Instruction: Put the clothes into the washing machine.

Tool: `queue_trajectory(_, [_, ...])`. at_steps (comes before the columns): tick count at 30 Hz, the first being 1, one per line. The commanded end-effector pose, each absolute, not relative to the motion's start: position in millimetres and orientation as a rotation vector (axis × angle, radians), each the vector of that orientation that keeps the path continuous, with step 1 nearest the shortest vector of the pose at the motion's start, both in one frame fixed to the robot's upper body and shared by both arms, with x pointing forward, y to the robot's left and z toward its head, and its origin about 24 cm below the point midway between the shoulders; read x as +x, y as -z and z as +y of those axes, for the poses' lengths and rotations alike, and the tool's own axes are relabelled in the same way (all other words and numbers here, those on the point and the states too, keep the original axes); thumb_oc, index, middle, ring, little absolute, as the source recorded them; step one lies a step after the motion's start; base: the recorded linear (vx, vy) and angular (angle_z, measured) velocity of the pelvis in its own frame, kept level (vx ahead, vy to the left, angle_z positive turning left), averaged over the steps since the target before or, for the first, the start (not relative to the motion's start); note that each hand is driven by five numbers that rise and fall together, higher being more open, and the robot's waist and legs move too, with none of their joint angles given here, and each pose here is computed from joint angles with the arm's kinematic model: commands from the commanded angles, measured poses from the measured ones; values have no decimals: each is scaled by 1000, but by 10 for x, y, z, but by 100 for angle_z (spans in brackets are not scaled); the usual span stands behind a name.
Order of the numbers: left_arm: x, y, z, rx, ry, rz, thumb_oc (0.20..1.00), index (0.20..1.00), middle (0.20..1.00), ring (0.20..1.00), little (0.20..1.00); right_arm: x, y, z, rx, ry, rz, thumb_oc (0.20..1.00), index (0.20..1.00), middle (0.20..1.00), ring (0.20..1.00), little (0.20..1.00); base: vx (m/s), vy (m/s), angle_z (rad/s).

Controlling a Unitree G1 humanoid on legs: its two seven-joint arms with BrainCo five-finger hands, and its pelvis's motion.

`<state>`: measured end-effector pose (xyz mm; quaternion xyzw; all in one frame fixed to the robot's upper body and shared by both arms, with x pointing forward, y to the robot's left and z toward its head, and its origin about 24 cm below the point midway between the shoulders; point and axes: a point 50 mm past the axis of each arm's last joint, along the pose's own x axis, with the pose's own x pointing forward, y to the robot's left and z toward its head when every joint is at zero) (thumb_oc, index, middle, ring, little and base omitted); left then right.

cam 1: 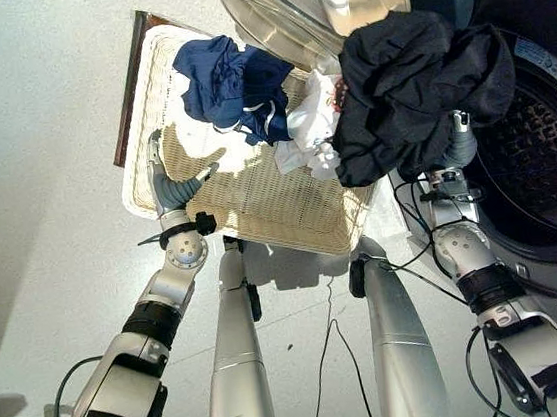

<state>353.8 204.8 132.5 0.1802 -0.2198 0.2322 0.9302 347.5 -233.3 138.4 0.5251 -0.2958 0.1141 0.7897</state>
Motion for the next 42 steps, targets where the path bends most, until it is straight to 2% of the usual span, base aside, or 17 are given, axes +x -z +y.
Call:
queue_trajectory(1, [3567, -1564, 2068, 332, -491, -557, 1000, 1000, 1000, 1000, 1000, 3416, -1710, -2523, 1137, -325, -806, 200, 200, 200, 200, 200, 0, 0, 0])
queue_trajectory(2, [3589, -1561, 2124, 340, -499, -545, 1000, 1000, 1000, 1000, 1000, 3452, -1553, -2636, 1123, -245, -726, 200, 200, 200, 200, 200, 0, 0, 0])
queue_trajectory(6, [3599, -1549, 2146, 344, -504, -538, 1000, 1000, 1000, 1000, 1000, 3461, -1381, -2730, 1129, -191, -650, 200, 200, 200, 200, 200, -1, 3, -2])
queue_trajectory(20, [3627, -1514, 2113, 352, -500, -534, 1000, 1000, 1000, 1000, 1000, 3527, -1064, -2763, 1173, -56, -431, 200, 200, 200, 200, 200, -1, 0, -1])
queue_trajectory(23, [3640, -1530, 2083, 357, -497, -541, 1000, 1000, 1000, 1000, 1000, 3537, -1012, -2817, 1190, 52, -408, 200, 200, 200, 200, 200, 0, 0, 0])
queue_trajectory(24, [3638, -1499, 2078, 359, -492, -531, 1000, 1000, 1000, 1000, 1000, 3504, -977, -3001, 1204, 248, -408, 200, 200, 200, 200, 200, 0, 0, 0])
queue_trajectory(25, [3639, -1498, 2088, 361, -491, -530, 1000, 1000, 1000, 1000, 1000, 3491, -1013, -3101, 1205, 323, -421, 200, 200, 200, 200, 200, 0, 0, 0])
queue_trajectory(26, [3637, -1491, 2119, 364, -491, -527, 1000, 1000, 1000, 1000, 1000, 3443, -1120, -3336, 1205, 498, -454, 200, 200, 200, 200, 200, 0, 0, 0])
queue_trajectory(28, [3629, -1473, 2130, 368, -491, -525, 1000, 1000, 1000, 1000, 1000, 3389, -1186, -3475, 1200, 604, -492, 200, 200, 200, 200, 200, 1, -17, -1])
queue_trajectory(29, [3600, -1433, 2138, 377, -492, -525, 1000, 1000, 1000, 1000, 1000, 3260, -1364, -3722, 1165, 794, -588, 200, 200, 200, 200, 200, 5, -38, -2])
queue_trajectory(32, [3575, -1437, 2129, 387, -497, -535, 1000, 1000, 1000, 1000, 1000, 3123, -1724, -3904, 1117, 996, -714, 200, 200, 200, 200, 200, -26, -53, -3])
queue_trajectory(37, [3530, -1468, 2255, 408, -515, -536, 1000, 1000, 1000, 1000, 1000, 2755, -2456, -4185, 950, 1161, -964, 200, 200, 200, 200, 200, -11, -32, -3])
queue_trajectory(42, [3526, -1487, 2376, 437, -517, -525, 1000, 1000, 1000, 1000, 1000, 2558, -2487, -4398, 886, 1215, -976, 200, 200, 200, 200, 200, 3, -18, -1])
